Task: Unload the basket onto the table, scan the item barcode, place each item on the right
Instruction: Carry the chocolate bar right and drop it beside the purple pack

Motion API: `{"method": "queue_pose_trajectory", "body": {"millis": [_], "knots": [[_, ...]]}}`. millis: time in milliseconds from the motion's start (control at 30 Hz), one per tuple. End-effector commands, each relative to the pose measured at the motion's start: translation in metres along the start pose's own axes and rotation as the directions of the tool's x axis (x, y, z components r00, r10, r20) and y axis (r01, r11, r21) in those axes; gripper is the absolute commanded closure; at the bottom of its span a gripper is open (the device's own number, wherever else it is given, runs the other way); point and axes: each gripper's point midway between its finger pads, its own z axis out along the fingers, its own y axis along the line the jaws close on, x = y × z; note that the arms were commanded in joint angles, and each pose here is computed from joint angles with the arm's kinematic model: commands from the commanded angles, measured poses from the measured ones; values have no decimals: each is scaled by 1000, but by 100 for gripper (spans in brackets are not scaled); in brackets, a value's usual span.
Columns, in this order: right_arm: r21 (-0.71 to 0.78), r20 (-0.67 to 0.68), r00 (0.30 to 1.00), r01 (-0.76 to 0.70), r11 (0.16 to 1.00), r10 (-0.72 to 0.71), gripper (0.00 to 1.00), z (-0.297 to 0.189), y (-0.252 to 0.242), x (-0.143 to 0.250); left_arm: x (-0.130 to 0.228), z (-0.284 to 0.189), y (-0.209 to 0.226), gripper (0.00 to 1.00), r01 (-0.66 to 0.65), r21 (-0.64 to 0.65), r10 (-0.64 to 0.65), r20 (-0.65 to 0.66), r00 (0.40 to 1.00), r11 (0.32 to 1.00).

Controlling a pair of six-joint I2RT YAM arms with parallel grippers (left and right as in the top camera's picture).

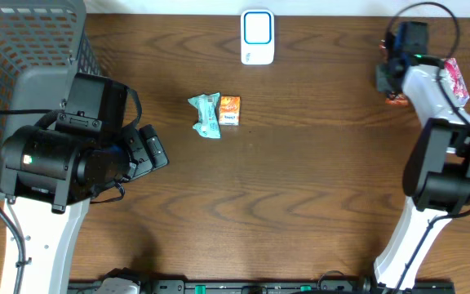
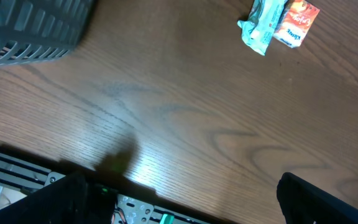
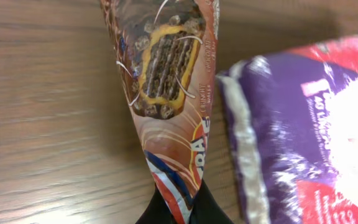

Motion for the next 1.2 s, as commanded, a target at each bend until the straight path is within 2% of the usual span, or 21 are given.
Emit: {"method": "queue_pose_trajectory", "body": {"millis": [0,133,400,533,600,767,833,933,967,1000,1167], "knots": [[-116,3,1000,-14,993,15,99,10,5,6,-2,0,3,2,10,-13,-9,5,1000,1000],[-159,13,1000,1,987,1,99,15,5,7,-2,0,3,2,10,-13,-9,5,1000,1000],[-136,-24,999,29,990,-32,99,43,4,23,-2,0,3,2,10,-13,-9,5,1000,1000],[-3,-52,993,-111,994,110,99,54,-31,32,-2,0,3,2,9,-13,-9,5,1000,1000],[10,-45,984,-172,985,173,99,56,-45,34,-2,0,3,2,10,-13,-9,5,1000,1000],[81,-51,979,-195,978,199,98,57,-72,41,-2,0,3,2,10,-13,-9,5,1000,1000],[117,-45,979,-194,974,201,90,55,-79,39,-2,0,3,2,10,-13,-9,5,1000,1000],[145,-16,980,-194,970,198,48,44,-85,27,-2,0,3,2,10,-13,-9,5,1000,1000],[145,-1,980,-195,970,197,39,39,-85,21,-2,0,3,2,10,-13,-9,5,1000,1000],[144,17,981,-196,970,196,32,33,-85,15,-2,0,3,2,10,-13,-9,5,1000,1000],[92,120,979,-179,980,167,14,-8,-68,-24,-2,0,3,2,10,-13,-9,5,1000,1000]]}}
